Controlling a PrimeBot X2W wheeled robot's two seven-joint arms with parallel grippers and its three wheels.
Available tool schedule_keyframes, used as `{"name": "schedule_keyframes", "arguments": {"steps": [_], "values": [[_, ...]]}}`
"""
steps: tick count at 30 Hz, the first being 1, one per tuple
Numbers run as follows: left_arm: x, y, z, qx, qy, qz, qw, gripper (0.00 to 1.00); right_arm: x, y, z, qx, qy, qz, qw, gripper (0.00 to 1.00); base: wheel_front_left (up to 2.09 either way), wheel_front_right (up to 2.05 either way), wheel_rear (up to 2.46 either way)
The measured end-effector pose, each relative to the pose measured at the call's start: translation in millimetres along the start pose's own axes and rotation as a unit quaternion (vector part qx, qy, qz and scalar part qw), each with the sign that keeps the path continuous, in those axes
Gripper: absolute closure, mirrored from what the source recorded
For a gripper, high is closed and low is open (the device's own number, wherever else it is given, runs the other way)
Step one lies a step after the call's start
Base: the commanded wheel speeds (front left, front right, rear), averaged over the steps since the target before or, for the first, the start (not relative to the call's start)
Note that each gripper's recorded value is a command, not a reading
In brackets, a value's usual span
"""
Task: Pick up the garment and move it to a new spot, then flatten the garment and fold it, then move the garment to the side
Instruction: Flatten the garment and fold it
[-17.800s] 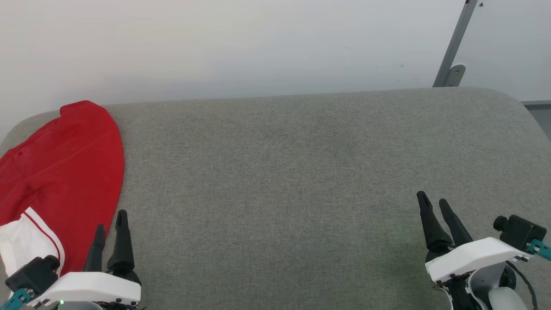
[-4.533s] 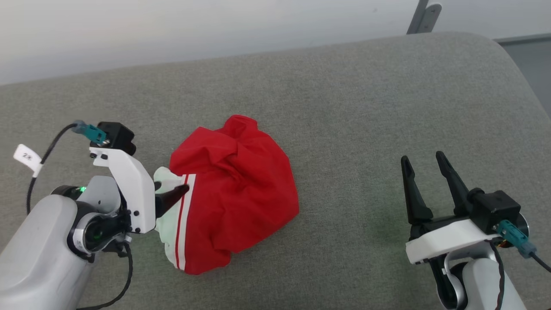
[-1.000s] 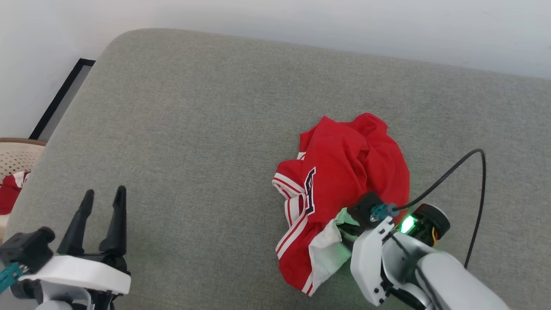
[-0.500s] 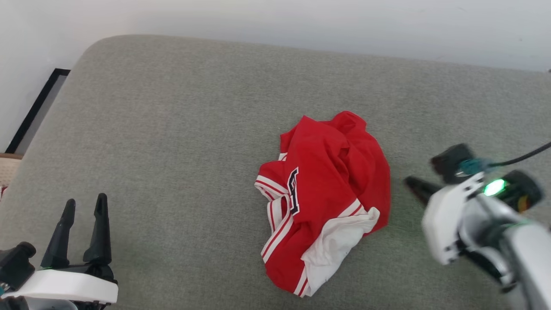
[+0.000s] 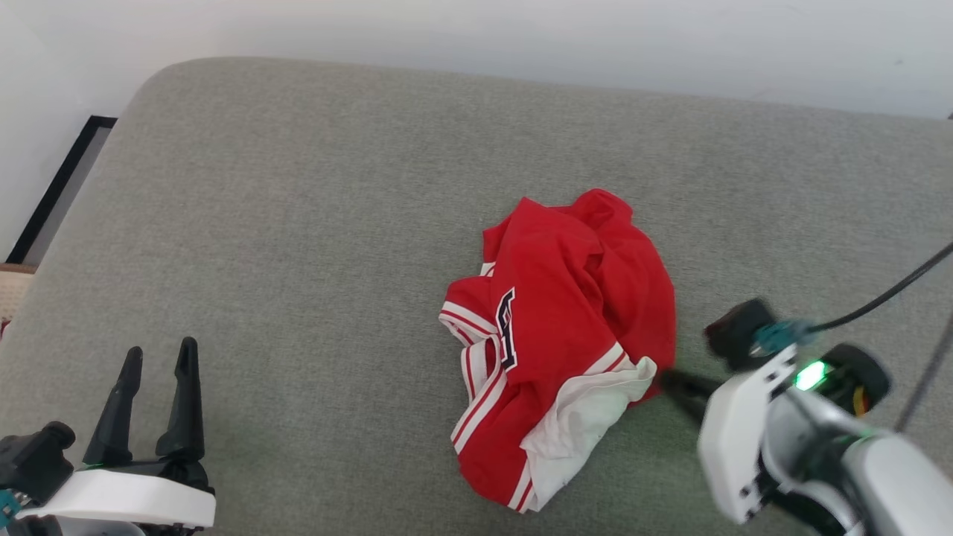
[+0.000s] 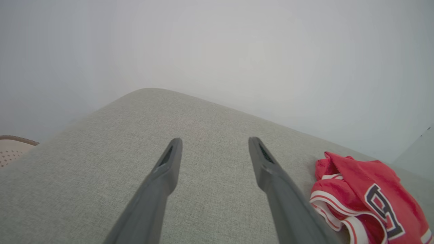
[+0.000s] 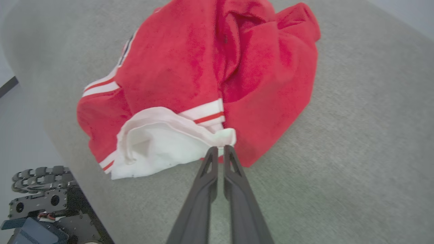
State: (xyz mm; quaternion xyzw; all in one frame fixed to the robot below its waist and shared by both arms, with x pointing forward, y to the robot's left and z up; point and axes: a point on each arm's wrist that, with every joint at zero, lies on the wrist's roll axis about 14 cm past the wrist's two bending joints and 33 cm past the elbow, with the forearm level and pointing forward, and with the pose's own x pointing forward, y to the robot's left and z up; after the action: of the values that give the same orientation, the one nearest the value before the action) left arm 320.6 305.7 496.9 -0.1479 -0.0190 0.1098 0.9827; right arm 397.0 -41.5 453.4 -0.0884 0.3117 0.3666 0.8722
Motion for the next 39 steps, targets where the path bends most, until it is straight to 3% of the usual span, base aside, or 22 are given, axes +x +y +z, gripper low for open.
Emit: {"name": "schedule_keyframes", "arguments": {"steps": [1, 2, 3, 14, 25, 27, 28, 39], "values": [[-0.8, 0.7, -0.1, 0.001, 0.000, 0.002, 1.000, 0.00, 1.6, 7.9, -1.9, 0.001, 0.005, 0.013, 1.000, 0.58, 0.00, 0.00, 0.00], [-1.7, 2.0, 0.0, 0.001, 0.000, 0.004, 1.000, 0.00, 3.2, 17.9, -3.0, -0.002, 0.008, 0.029, 1.000, 0.10, 0.00, 0.00, 0.00], [-2.4, 2.6, 0.3, 0.000, -0.001, 0.005, 1.000, 0.00, 4.6, 25.5, -3.8, -0.006, 0.012, 0.041, 0.999, 0.00, 0.00, 0.00, 0.00], [-19.1, 15.0, -2.1, -0.002, 0.003, 0.029, 1.000, 0.00, 21.1, 76.5, -21.1, -0.024, 0.081, 0.128, 0.988, 0.00, 0.00, 0.00, 0.00], [-27.7, 27.0, -7.8, -0.005, 0.011, 0.056, 0.998, 0.00, 49.7, 88.5, -44.1, -0.043, 0.135, 0.147, 0.979, 0.00, 0.00, 0.00, 0.00], [-26.8, 28.2, -7.3, -0.004, 0.010, 0.059, 0.998, 0.00, 53.4, 91.2, -45.5, -0.052, 0.135, 0.151, 0.978, 0.78, 0.00, 0.00, 0.00], [-25.8, 27.9, -6.6, -0.005, 0.009, 0.059, 0.998, 0.00, 55.1, 91.4, -44.1, -0.051, 0.130, 0.152, 0.978, 1.00, 0.00, 0.00, 0.00], [-18.5, 26.6, -1.9, -0.010, -0.002, 0.053, 0.999, 0.00, 46.6, 45.3, -17.3, -0.045, 0.086, 0.091, 0.991, 1.00, 0.00, 0.00, 0.00]]}}
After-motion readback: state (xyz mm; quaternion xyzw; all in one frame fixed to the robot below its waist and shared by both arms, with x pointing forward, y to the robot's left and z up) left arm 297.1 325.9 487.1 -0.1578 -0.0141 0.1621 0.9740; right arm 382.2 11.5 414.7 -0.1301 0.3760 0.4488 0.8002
